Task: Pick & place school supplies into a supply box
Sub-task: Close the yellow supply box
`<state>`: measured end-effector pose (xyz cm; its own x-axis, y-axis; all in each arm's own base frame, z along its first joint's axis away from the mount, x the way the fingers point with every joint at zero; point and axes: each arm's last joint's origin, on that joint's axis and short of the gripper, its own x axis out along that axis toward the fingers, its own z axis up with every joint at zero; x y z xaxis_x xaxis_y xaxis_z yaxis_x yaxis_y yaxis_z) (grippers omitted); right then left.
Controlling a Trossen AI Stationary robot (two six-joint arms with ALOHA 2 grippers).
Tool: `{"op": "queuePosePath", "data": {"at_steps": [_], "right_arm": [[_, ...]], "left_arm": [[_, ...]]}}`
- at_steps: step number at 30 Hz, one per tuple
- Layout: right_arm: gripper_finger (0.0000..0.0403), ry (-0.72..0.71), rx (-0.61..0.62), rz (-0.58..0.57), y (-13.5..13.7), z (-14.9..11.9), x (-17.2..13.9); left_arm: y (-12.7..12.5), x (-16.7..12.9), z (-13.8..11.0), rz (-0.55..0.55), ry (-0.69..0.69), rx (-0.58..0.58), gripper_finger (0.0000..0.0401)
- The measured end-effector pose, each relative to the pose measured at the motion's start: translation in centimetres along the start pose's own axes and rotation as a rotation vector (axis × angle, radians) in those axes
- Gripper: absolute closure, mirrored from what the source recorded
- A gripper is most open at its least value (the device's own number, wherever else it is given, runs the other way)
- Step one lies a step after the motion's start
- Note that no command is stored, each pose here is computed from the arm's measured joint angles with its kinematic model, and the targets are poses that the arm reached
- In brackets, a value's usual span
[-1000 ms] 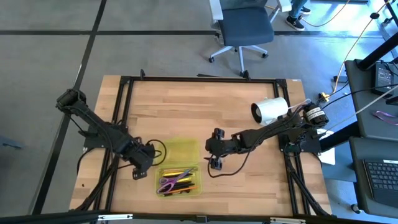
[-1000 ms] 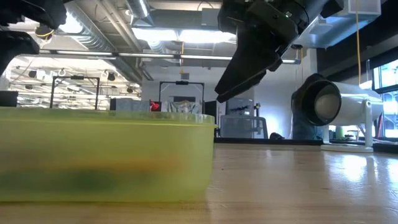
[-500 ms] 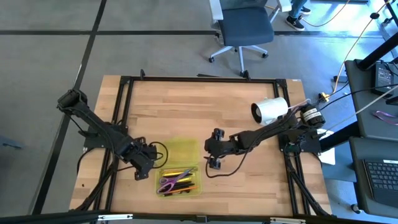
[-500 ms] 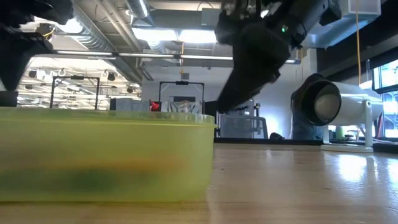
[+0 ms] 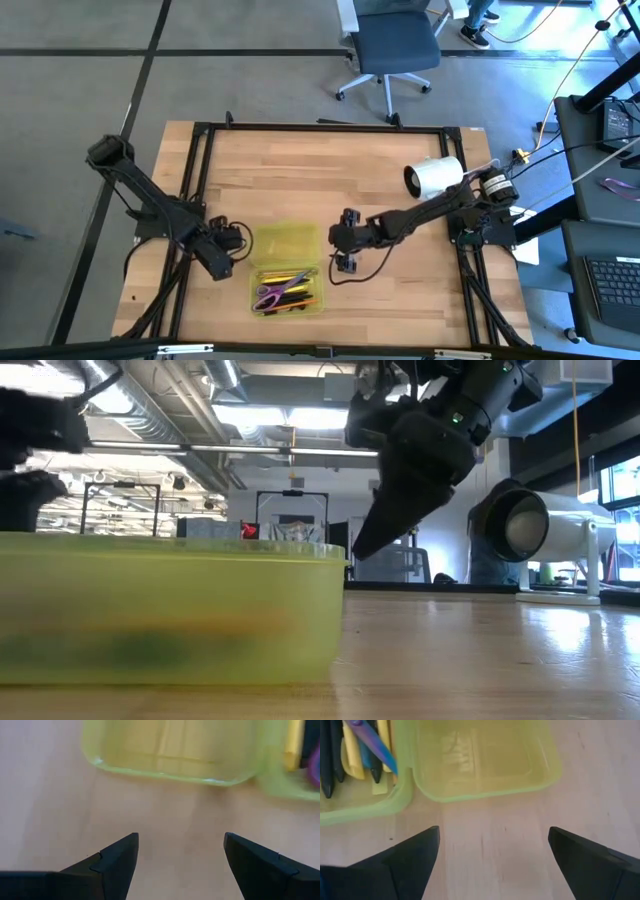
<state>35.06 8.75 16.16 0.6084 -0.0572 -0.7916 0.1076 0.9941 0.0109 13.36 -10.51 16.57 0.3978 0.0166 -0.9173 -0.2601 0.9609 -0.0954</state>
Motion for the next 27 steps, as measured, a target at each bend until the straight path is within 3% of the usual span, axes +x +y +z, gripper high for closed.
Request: {"op": "queuePosePath", "data": {"at_steps": [4,11,16,22,27], "right_arm": [[0.0027,-0.001,0.003,-0.012,-0.7,0.2,0.1],[0.0027,0.020,-0.003,-0.021,-1.8,0.0,1.7],[0.0027,0.068,-0.033,-0.026,-2.3,-0.9,3.7],[0.0027,0.017,-0.082,0.062,-2.2,-0.8,5.6],[0.0027,-0.005,-0.098,0.066,-2.5,-0.8,6.6]], "left_arm": [[1.2,1.3,-1.2,0.023,-0.009,0.058,0.0118],[1.7,3.8,-2.3,-0.094,-0.151,-0.001,0.0118],[2.0,4.2,-2.6,-0.081,-0.167,-0.004,0.0118],[2.1,4.2,-2.5,-0.063,-0.195,0.037,0.0118],[2.1,4.3,-2.5,-0.053,-0.204,0.081,0.0118]]}}
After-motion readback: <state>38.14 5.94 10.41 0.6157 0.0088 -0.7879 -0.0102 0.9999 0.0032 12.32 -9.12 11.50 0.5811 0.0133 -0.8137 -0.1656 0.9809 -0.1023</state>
